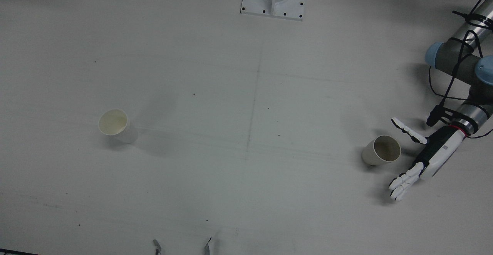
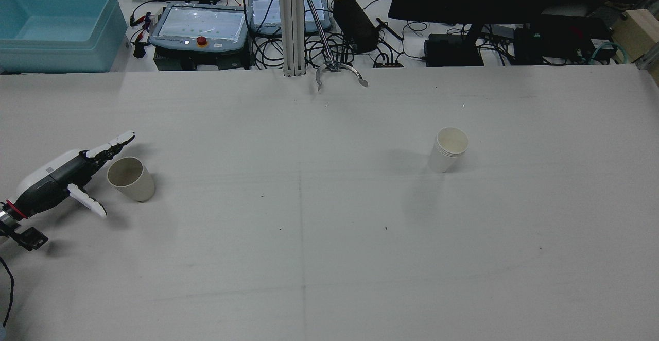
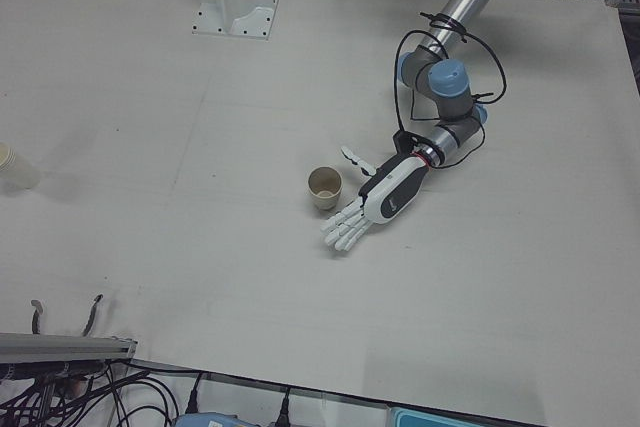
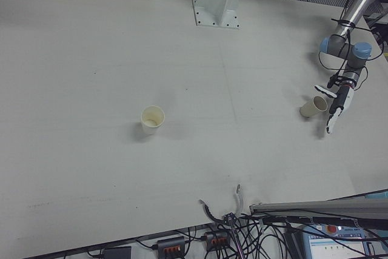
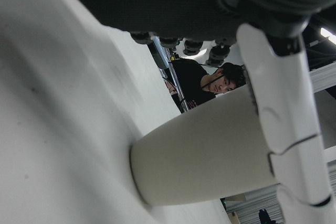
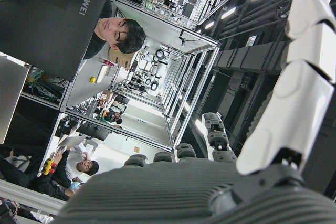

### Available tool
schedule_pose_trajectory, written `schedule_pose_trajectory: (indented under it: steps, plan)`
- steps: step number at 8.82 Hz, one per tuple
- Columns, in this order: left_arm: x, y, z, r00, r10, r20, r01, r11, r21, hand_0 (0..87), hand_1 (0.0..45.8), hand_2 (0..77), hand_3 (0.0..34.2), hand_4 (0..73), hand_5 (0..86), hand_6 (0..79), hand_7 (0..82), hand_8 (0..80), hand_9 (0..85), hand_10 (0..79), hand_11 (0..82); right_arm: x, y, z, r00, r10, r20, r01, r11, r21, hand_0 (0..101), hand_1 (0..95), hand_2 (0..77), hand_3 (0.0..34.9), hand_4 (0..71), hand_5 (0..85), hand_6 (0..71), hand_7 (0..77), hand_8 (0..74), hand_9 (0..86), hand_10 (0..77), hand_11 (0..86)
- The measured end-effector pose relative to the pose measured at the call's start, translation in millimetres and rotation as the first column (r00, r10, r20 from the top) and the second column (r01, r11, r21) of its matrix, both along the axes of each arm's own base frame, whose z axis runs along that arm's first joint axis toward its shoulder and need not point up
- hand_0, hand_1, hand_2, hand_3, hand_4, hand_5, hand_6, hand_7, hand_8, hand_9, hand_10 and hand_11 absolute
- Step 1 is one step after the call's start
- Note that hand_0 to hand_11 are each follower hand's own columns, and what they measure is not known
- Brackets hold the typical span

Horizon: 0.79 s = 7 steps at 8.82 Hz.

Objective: Pour water
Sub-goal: 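Close the left hand fingers around the white paper cup near it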

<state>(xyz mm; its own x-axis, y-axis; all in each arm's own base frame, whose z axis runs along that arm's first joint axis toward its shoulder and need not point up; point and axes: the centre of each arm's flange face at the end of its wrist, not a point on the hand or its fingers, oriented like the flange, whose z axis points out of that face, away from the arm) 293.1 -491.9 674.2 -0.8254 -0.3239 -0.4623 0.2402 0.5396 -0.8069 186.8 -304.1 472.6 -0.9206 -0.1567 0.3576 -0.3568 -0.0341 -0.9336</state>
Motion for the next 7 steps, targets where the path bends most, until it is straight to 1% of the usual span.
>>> schedule_pose_trajectory:
  steps: [1, 3, 7]
  plan:
    - [0.7, -0.4, -0.7, 1.000, 0.000, 0.000, 0.000, 1.000, 0.000, 56.0, 13.1, 1.1, 0.0, 13.6, 2.7, 1.1, 6.0, 0.5, 0.5, 0.0, 0.0, 0.2, -0.5, -0.1, 1.000, 0.000, 0.000, 0.000, 1.0000, 0.001, 46, 13.6, 15.8, 0.0, 4.4, 8.7, 3.3, 4.4, 0.5, 0.5, 0.0, 1.1]
    - [5.1, 1.0, -2.3, 1.000, 0.006, 0.000, -0.006, 1.000, 0.000, 55.6, 13.1, 1.1, 0.0, 13.6, 2.2, 1.1, 6.0, 0.5, 0.5, 0.0, 0.5, 0.3, -1.6, -0.3, 1.000, 0.000, 0.000, 0.000, 1.0000, 0.002, 46, 13.6, 14.7, 0.0, 4.4, 8.7, 3.3, 4.4, 0.0, 0.5, 0.0, 0.5]
    - [12.9, -0.7, -8.1, 1.000, 0.013, 0.000, -0.013, 1.000, 0.001, 55.8, 13.1, 1.1, 0.0, 13.6, 2.7, 1.1, 6.0, 0.5, 0.5, 0.0, 0.5, 0.2, -2.1, -0.3, 1.000, 0.000, -0.001, 0.000, 1.0000, 0.002, 46, 13.6, 15.3, 0.0, 4.4, 8.7, 3.3, 4.4, 0.5, 0.5, 0.0, 1.1]
